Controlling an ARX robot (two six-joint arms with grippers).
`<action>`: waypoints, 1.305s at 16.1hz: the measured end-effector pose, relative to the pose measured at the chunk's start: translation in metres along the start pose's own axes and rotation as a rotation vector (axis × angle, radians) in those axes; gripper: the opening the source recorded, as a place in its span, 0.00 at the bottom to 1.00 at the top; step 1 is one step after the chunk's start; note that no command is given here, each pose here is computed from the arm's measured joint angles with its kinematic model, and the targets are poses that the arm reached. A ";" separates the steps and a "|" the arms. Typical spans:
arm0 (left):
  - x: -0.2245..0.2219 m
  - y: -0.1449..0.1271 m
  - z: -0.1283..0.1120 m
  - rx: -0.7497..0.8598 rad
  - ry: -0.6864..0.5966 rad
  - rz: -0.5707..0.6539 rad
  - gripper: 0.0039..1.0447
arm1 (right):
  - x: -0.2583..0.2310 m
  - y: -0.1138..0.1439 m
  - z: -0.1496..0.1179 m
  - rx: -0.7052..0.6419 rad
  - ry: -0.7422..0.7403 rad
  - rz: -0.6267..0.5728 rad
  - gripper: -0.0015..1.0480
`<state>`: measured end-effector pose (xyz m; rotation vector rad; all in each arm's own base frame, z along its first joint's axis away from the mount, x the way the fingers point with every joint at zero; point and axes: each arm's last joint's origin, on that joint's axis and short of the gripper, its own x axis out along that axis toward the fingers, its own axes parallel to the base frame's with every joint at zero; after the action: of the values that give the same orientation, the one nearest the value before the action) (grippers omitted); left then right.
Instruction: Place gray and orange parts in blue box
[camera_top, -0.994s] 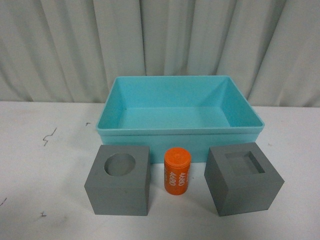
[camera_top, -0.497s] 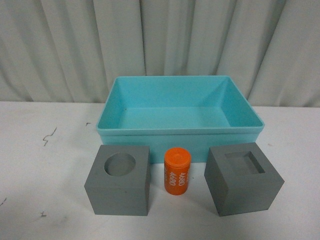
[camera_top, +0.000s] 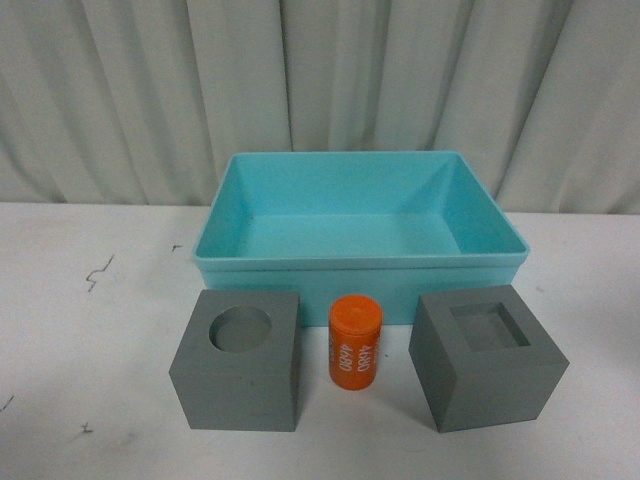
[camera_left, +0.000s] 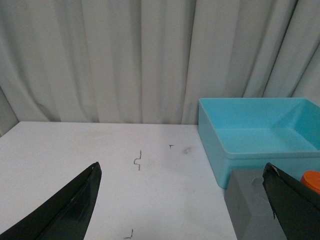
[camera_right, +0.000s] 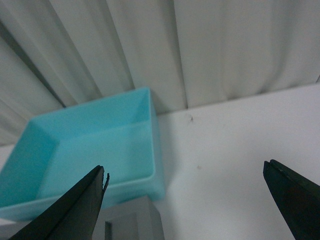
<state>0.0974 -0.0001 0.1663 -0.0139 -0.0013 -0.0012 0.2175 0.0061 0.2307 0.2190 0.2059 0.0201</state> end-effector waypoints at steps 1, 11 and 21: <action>0.000 0.000 0.000 0.000 0.000 0.000 0.94 | 0.023 -0.002 0.001 0.022 0.102 -0.007 0.94; 0.000 0.000 0.000 0.000 0.000 0.000 0.94 | 0.140 0.010 -0.066 -0.050 0.714 0.166 0.94; 0.000 0.000 0.000 0.000 0.000 0.000 0.94 | 0.154 0.007 -0.101 -0.024 0.798 0.200 0.94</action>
<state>0.0974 -0.0001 0.1663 -0.0139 -0.0013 -0.0008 0.3480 0.0408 0.1051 0.1979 0.9768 0.3114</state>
